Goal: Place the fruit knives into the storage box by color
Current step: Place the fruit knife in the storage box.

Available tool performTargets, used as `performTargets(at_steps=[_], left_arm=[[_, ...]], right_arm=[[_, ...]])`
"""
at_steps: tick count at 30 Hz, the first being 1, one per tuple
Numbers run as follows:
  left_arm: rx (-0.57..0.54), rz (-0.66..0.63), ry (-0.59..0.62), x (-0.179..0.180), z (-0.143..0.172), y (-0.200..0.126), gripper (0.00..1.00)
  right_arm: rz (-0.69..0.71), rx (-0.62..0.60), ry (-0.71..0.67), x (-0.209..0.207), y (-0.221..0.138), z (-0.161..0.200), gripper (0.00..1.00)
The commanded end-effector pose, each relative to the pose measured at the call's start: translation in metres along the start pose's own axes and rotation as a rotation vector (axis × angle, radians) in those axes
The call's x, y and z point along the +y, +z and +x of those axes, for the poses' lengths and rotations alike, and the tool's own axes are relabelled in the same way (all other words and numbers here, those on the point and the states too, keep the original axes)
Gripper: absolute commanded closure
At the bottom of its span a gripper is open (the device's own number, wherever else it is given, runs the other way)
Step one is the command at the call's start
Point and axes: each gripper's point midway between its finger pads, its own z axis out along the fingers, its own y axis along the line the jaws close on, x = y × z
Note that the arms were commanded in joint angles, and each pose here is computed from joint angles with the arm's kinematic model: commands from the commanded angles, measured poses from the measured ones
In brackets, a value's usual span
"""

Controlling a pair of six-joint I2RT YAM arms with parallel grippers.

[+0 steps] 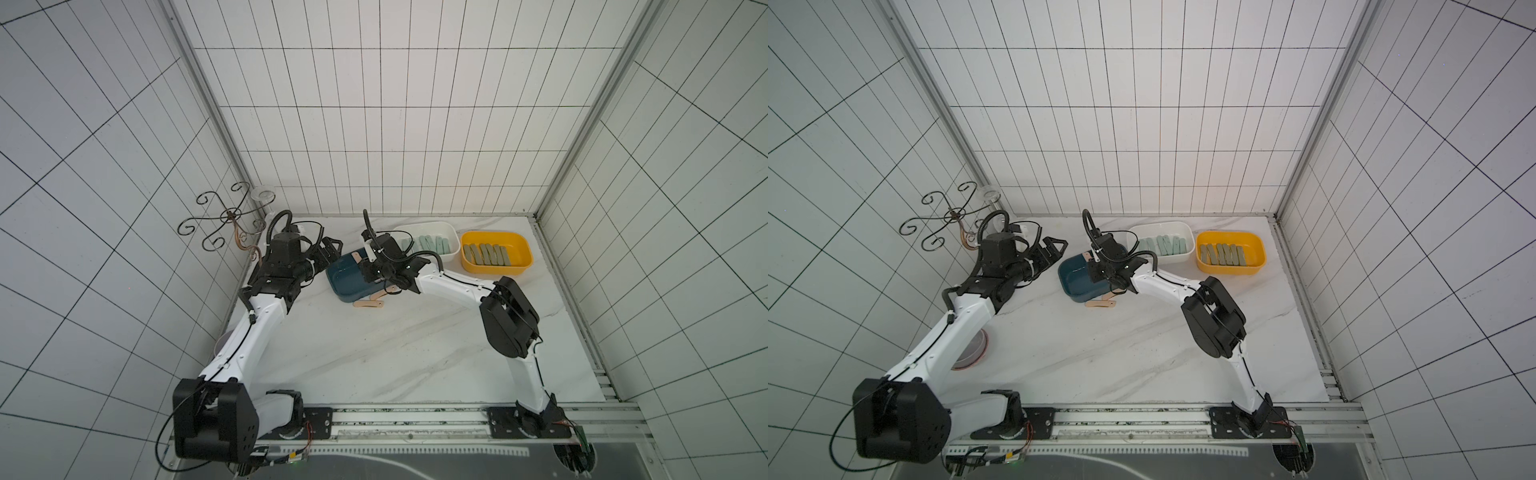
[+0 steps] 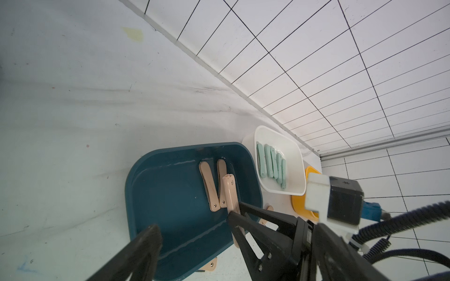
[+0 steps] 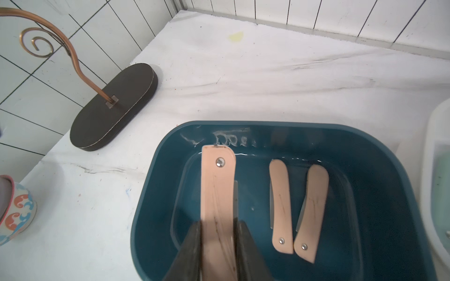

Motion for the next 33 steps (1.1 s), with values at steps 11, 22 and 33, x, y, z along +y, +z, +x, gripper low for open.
performTargets(at_steps=[11,22,33], left_arm=[[-0.035,0.043,0.021,-0.012,-0.018,-0.004,0.03],[-0.034,0.044,0.023,-0.01,-0.018,-0.005,0.03],[-0.03,0.043,0.022,-0.009,-0.018,-0.004,0.03]], right_arm=[[-0.003,-0.055,0.002,-0.002,0.046,-0.022,0.77],[0.039,-0.02,0.027,-0.023,0.068,-0.001,0.77],[0.059,0.011,0.038,-0.039,0.079,0.011,0.75]])
